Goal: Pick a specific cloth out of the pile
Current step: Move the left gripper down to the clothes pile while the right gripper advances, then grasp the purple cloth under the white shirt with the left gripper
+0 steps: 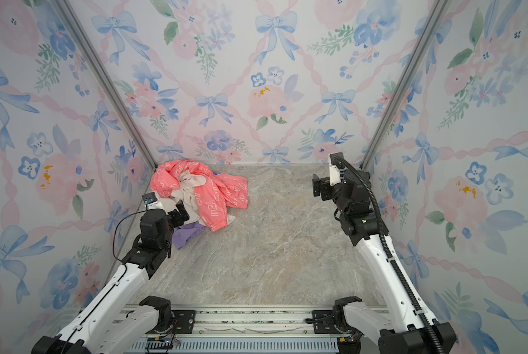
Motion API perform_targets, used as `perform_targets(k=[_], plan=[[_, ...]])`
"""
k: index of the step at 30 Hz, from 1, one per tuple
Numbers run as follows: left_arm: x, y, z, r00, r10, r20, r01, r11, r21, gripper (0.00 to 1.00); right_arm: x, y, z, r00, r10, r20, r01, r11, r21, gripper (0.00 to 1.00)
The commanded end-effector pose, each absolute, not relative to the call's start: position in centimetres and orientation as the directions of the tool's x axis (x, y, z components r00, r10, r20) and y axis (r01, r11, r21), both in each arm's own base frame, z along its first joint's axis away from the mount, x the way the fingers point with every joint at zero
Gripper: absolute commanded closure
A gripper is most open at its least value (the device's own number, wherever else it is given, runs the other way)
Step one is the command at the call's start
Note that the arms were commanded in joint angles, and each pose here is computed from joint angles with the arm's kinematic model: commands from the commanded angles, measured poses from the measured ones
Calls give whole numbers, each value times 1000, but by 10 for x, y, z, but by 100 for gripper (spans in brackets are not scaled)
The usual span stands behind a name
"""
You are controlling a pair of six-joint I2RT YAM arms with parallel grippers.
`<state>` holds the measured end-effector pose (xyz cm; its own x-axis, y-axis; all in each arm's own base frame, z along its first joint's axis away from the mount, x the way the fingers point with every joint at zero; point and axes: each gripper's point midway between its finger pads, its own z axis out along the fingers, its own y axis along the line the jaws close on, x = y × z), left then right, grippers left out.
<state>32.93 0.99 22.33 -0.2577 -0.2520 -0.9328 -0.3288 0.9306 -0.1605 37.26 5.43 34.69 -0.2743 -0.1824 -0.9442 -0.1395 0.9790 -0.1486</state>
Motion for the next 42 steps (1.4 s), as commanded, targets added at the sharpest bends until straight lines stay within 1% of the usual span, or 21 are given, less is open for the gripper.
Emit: perform_targets(k=[1,3,6,7,14,19,24,26,29,32,37,39,42], plan=[[323,7,197,-376,-319,-870,-368,913,-176,4,365,59,316,-422,-113,-899,-155,987,-51,3],[323,1,186,-414,-362,-835,-377,903,-205,8,363,76,309,-446,-99,-890,-193,981,-13,3],[318,-5,161,-477,-425,-770,-419,880,-226,14,358,106,295,-475,-145,-868,-263,965,-18,3],[323,-8,168,-474,-443,-761,-417,874,-249,14,356,115,291,-483,-156,-862,-285,958,-14,3],[320,-23,129,-601,-462,-652,-425,876,-229,20,342,179,263,-530,-260,-807,-447,894,6,3],[316,-23,109,-643,-460,-613,-439,877,-197,23,333,209,248,-546,-325,-772,-529,848,18,3],[317,-21,96,-652,-475,-590,-471,865,-176,23,330,236,241,-553,-337,-762,-574,817,55,3],[319,-23,91,-674,-459,-579,-459,874,-158,26,329,247,238,-554,-345,-758,-590,805,65,3],[319,-26,82,-701,-446,-556,-448,883,-143,32,327,262,234,-553,-361,-751,-615,785,76,3],[320,-27,76,-714,-443,-543,-447,885,-134,36,325,272,232,-549,-376,-746,-633,771,76,3],[325,-26,69,-727,-438,-530,-447,886,-118,52,325,281,231,-545,-382,-746,-646,758,84,3],[326,-28,64,-737,-435,-518,-444,889,-115,61,326,281,231,-546,-385,-744,-647,758,82,3],[329,-29,61,-741,-433,-513,-441,890,-114,79,325,282,231,-544,-388,-744,-650,756,81,3]])
